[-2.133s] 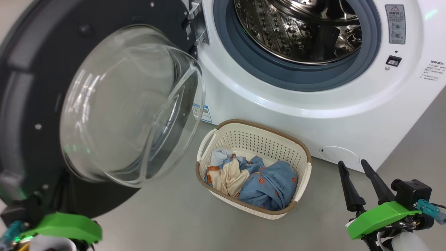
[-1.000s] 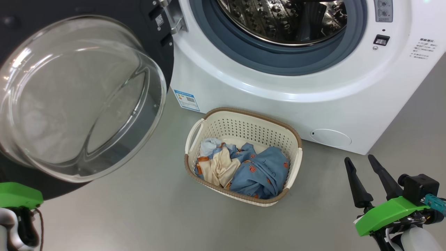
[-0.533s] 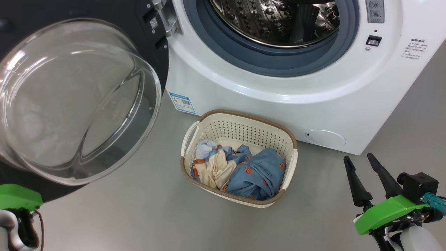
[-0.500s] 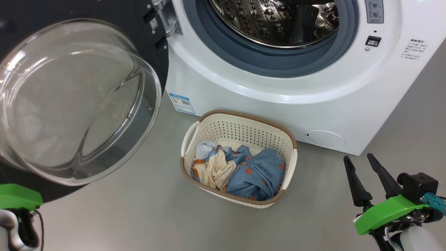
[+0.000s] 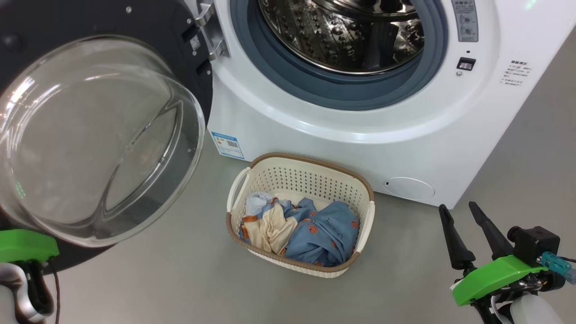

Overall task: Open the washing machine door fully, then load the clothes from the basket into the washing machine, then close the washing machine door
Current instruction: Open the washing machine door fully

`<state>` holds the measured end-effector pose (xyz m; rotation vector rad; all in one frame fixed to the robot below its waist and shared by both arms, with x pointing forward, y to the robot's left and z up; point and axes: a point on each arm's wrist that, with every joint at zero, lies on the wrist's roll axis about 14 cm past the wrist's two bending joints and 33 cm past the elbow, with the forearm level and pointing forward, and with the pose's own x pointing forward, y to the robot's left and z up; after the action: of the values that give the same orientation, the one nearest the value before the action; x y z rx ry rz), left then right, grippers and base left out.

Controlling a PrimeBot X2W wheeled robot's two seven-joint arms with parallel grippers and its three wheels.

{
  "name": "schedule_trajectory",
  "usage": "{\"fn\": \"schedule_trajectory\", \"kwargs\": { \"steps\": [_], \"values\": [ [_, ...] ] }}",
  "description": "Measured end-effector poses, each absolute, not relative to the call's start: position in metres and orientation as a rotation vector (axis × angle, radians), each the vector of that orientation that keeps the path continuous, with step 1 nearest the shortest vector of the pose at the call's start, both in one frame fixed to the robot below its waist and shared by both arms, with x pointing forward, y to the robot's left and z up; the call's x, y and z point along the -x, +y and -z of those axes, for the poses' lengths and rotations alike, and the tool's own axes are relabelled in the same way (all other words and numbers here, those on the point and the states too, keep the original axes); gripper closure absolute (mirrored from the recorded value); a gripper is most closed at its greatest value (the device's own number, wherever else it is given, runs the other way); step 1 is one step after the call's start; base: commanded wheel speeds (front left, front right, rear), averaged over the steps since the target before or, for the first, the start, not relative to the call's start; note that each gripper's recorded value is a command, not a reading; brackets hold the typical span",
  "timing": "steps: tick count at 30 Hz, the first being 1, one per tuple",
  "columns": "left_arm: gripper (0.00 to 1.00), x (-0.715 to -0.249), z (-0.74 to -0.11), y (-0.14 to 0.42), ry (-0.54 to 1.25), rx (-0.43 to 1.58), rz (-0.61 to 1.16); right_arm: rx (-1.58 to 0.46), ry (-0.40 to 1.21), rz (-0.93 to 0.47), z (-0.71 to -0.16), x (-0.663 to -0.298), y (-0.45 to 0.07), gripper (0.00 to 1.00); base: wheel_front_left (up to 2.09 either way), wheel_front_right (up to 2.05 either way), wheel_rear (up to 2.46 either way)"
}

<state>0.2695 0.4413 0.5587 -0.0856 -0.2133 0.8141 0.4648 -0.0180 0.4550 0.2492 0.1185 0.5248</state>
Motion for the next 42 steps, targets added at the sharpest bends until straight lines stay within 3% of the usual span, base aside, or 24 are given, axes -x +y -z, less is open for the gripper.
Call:
{"fn": "schedule_trajectory", "kwargs": {
  "steps": [19, 36, 38, 40, 41, 42],
  "values": [
    [1.00, -0.307, -0.669, 0.349, -0.554, 0.000, -0.477, -0.256, 0.073, -0.435, -0.472, -0.453, -0.050, 0.00, 0.00, 0.00, 0.00],
    [1.00, -0.363, -0.604, 0.253, -0.368, 0.118, -0.174, -0.255, 0.027, -0.242, -0.482, -0.432, -0.126, 0.00, 0.00, 0.00, 0.00],
    [0.65, -0.366, -0.592, 0.244, -0.331, 0.129, -0.152, -0.254, 0.027, -0.218, -0.481, -0.426, -0.135, 0.00, 0.00, 0.00, 0.00],
    [0.21, -0.368, -0.579, 0.234, -0.291, 0.138, -0.123, -0.253, 0.017, -0.196, -0.484, -0.423, -0.144, 0.00, 0.00, 0.00, 0.00],
    [0.07, -0.369, -0.572, 0.229, -0.270, 0.140, -0.111, -0.253, 0.011, -0.186, -0.486, -0.421, -0.148, 0.00, 0.00, 0.00, 0.00],
    [0.00, -0.369, -0.567, 0.225, -0.253, 0.139, -0.100, -0.252, 0.006, -0.176, -0.487, -0.420, -0.152, 0.00, 0.00, 0.00, 0.00]
  ]
}}
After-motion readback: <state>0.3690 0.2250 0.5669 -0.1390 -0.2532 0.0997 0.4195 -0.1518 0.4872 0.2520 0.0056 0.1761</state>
